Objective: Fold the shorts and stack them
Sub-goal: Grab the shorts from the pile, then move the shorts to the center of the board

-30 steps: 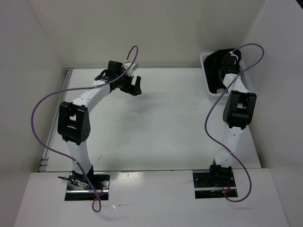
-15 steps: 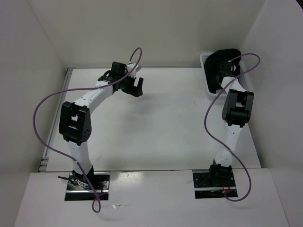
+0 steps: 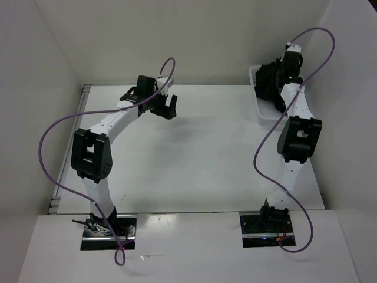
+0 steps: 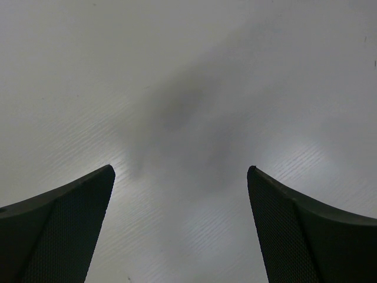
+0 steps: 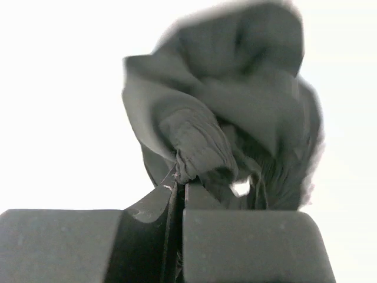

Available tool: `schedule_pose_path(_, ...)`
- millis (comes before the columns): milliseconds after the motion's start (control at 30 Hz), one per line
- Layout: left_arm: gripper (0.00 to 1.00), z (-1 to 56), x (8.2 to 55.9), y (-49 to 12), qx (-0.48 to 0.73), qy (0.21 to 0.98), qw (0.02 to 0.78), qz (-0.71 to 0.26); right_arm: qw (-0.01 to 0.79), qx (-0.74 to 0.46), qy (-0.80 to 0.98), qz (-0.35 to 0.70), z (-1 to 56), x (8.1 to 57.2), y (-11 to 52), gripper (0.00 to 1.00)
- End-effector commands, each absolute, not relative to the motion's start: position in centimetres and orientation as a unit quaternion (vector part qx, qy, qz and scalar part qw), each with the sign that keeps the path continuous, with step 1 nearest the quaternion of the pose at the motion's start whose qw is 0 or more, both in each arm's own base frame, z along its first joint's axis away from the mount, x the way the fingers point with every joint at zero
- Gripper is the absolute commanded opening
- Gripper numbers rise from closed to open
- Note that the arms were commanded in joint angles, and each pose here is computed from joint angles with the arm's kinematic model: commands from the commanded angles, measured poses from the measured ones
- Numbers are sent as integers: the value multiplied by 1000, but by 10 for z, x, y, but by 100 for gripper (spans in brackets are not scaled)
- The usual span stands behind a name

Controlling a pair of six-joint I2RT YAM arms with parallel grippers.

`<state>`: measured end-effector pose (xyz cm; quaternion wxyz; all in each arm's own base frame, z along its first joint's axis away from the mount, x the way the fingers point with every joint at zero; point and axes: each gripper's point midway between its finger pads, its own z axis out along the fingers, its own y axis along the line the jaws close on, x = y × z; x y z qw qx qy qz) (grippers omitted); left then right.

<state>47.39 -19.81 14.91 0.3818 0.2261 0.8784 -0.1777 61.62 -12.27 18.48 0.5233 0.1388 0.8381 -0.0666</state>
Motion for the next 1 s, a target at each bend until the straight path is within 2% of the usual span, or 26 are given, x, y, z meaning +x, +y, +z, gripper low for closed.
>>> schedule_pose_path(0, 100, 202, 476, -193, 224, 854, 439, -167, 698, 65, 704, -110, 397, 604, -92, 0)
schedule_pose_path(200, 100, 226, 463, -181, 215, 843, 470, -150, 818, 13, 570, -78, 573, 542, -31, 0)
schedule_pose_path(300, 100, 236, 456, -176, 211, 838, 483, -142, 864, -37, 501, -39, 647, 497, 19, 0)
schedule_pose_path(400, 100, 244, 450, -167, 202, 834, 497, -128, 889, -96, 447, 24, 692, 453, 82, 0)
schedule_pose_path(567, 100, 261, 442, -140, 165, 820, 543, -75, 861, -167, 456, 149, 682, 426, 181, 0)
schedule_pose_path(700, 100, 253, 425, -107, 134, 825, 548, -42, 811, -159, 518, 221, 632, 456, 222, 3)
schedule_pose_path(800, 100, 246, 411, -79, 107, 825, 555, -16, 772, -121, 593, 196, 573, 498, 222, 5)
schedule_pose_path(833, 100, 250, 405, -65, 92, 822, 561, -6, 741, -116, 636, 178, 527, 522, 221, 12)
schedule_pose_path(867, 100, 237, 399, -57, 87, 830, 551, 0, 725, -120, 655, 175, 506, 528, 219, 19)
schedule_pose_path(900, 100, 236, 393, -53, 85, 831, 549, -2, 690, -125, 693, 168, 462, 538, 211, 51)
schedule_pose_path(967, 100, 216, 381, -46, 84, 847, 525, -4, 649, -146, 724, 182, 418, 538, 211, 72)
